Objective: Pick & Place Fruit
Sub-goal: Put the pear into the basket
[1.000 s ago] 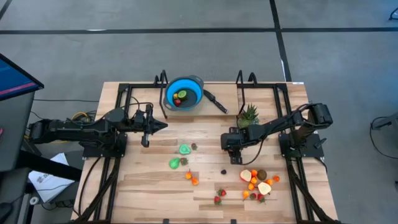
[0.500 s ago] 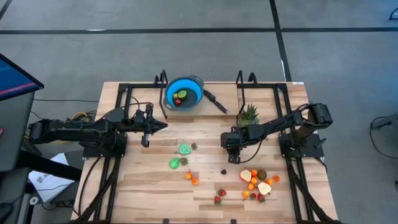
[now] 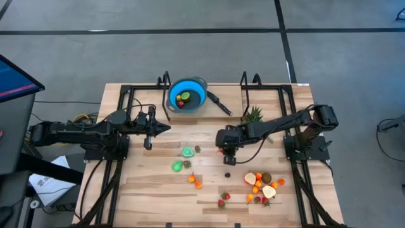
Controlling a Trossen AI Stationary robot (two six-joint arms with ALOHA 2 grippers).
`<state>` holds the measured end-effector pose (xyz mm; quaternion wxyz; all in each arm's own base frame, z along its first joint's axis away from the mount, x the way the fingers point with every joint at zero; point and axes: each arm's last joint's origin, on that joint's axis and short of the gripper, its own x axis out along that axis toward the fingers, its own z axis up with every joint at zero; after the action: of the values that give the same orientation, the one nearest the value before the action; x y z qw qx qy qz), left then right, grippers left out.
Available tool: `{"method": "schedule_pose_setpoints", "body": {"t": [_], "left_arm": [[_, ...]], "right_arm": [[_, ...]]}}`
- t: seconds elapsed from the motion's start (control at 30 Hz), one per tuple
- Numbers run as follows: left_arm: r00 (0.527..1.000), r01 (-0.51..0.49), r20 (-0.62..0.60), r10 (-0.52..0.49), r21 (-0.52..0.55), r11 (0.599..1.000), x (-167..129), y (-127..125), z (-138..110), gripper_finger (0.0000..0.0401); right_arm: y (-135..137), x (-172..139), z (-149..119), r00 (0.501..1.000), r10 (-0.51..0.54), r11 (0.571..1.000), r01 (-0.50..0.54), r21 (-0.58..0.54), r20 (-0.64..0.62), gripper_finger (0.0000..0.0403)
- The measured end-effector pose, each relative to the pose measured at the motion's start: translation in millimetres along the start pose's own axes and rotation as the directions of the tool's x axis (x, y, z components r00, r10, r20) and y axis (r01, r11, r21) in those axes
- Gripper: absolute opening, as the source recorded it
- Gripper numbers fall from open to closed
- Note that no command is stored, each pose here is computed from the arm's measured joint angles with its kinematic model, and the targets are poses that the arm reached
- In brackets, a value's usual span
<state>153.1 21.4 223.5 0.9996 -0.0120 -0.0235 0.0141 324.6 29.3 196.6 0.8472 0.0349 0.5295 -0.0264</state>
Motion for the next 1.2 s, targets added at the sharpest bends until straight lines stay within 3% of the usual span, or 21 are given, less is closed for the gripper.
{"method": "schedule_pose_setpoints", "body": {"t": [0.37, 0.6, 0.87, 1.2], "left_arm": [[1.000, 0.000, 0.000, 0.000, 0.000, 1.000, 0.0, 0.0, 0.0, 0.0002], [1.000, 0.000, 0.000, 0.000, 0.000, 1.000, 0.0, 0.0, 0.0, 0.0002], [1.000, 0.000, 0.000, 0.000, 0.000, 1.000, 0.0, 0.0, 0.0, 0.0002], [1.000, 0.000, 0.000, 0.000, 0.000, 1.000, 0.0, 0.0, 0.0, 0.0002]], "right_arm": [[-8.2, -41.9, 57.7, 0.970, 0.009, 1.000, -0.005, -0.017, 0.244, 0.0118], [-25.6, -48.7, 78.7, 0.906, -0.020, 1.000, 0.020, 0.004, 0.422, 0.0118], [-48.1, -41.5, 97.0, 0.818, -0.155, 0.988, 0.112, 0.110, 0.554, 0.0118], [-59.1, -4.9, 97.6, 0.842, -0.183, 0.982, 0.133, 0.132, 0.508, 0.0118]]}}
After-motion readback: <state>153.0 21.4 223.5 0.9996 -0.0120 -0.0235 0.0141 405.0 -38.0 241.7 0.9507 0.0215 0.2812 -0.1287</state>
